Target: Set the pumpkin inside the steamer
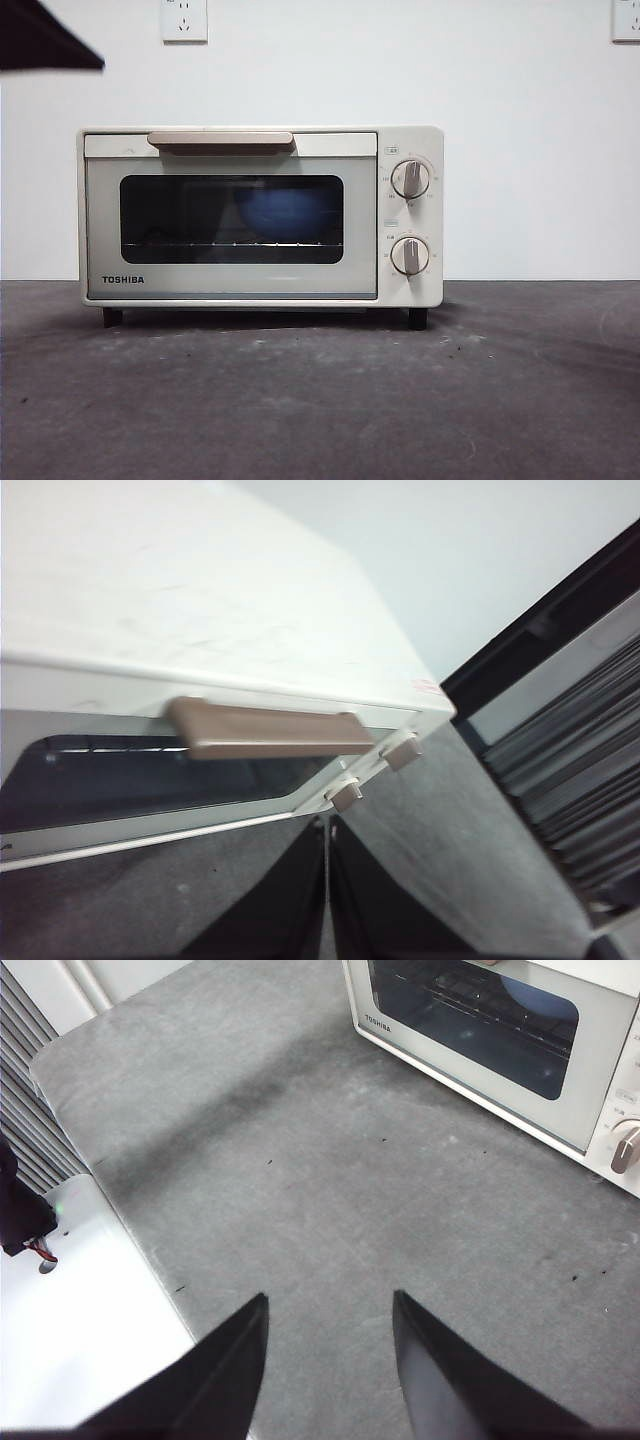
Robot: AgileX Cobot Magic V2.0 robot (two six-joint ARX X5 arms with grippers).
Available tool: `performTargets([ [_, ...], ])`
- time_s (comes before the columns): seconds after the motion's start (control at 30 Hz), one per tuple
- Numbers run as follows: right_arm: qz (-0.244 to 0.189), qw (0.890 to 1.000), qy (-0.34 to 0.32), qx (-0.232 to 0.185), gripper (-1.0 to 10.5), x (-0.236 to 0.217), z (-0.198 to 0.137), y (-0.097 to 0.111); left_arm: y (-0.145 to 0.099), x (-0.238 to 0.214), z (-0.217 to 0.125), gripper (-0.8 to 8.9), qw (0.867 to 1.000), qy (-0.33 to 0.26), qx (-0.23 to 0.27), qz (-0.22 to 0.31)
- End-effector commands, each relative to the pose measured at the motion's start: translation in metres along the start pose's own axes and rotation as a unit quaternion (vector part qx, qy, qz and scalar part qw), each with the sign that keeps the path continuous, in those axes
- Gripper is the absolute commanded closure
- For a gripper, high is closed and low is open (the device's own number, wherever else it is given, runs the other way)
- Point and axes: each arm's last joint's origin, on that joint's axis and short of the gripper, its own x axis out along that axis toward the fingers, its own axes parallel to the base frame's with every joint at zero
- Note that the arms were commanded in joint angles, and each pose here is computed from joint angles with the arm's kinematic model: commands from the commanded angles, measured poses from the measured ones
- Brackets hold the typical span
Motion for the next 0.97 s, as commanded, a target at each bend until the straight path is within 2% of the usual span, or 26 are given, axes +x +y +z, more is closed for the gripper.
performTargets([
  [0.03,0.003,1.0,-0.01,0.0,7.5,-0.001,0.003,0.002,-0.024,-0.015,-0.001,7.98,0.998,-0.005,0.047,0.029],
  [0.23,0.003,1.0,-0.028,-0.004,7.5,-0.001,0.007,0.002,-0.069,-0.052,-0.011,7.98,0.988,0.005,0.119,0.102],
  [0.43,-0.017,0.998,-0.052,-0.008,7.5,-0.001,0.011,0.001,-0.097,-0.086,-0.024,7.98,0.972,0.019,0.166,0.167],
  [0.63,-0.044,0.997,-0.063,-0.009,7.5,-0.001,0.013,0.0,-0.106,-0.103,-0.036,7.99,0.97,0.025,0.168,0.172],
  [0.97,-0.045,0.997,-0.063,-0.009,7.5,-0.001,0.013,0.0,-0.108,-0.106,-0.038,7.95,0.97,0.024,0.168,0.172],
])
